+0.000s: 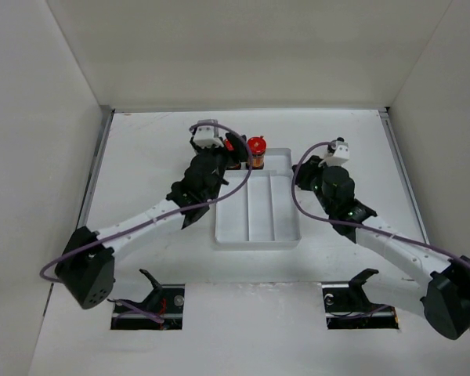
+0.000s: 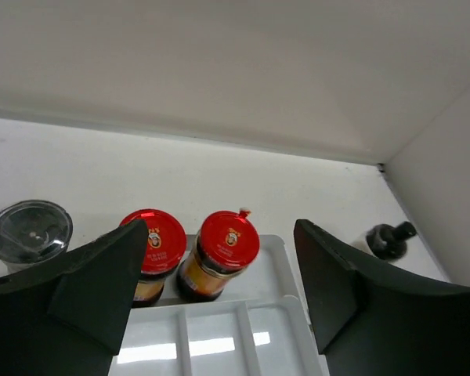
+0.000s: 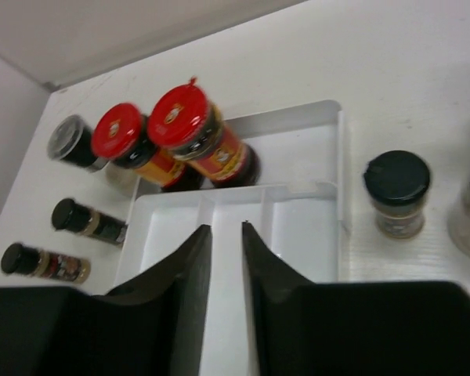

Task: Organize the condiment bottles

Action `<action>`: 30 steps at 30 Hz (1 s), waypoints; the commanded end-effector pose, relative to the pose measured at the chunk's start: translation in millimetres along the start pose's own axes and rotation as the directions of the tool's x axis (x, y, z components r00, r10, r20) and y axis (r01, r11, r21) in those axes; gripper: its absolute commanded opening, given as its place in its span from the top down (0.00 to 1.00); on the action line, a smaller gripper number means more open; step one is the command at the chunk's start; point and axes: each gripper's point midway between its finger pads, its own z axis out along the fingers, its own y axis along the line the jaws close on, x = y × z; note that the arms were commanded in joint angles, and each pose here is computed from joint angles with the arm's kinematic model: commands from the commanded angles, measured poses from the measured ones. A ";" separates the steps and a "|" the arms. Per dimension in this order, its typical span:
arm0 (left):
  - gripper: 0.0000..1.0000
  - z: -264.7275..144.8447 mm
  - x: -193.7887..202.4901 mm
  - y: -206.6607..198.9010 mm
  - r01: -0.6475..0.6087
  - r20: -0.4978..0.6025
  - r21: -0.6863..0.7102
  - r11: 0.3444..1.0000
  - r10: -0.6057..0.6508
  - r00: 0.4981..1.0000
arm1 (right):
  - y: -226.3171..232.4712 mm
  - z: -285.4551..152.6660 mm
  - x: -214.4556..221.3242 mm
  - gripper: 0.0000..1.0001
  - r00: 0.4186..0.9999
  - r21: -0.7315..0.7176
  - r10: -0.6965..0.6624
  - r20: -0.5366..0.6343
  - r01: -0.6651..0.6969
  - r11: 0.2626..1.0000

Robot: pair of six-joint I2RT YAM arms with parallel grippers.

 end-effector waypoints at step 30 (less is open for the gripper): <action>0.34 -100.5 108.0 -15.8 0.212 -0.203 0.322 0.923 -0.151 0.967 | -174.2 41.1 -17.0 0.18 0.992 0.575 -0.071 -0.104 0.118 0.810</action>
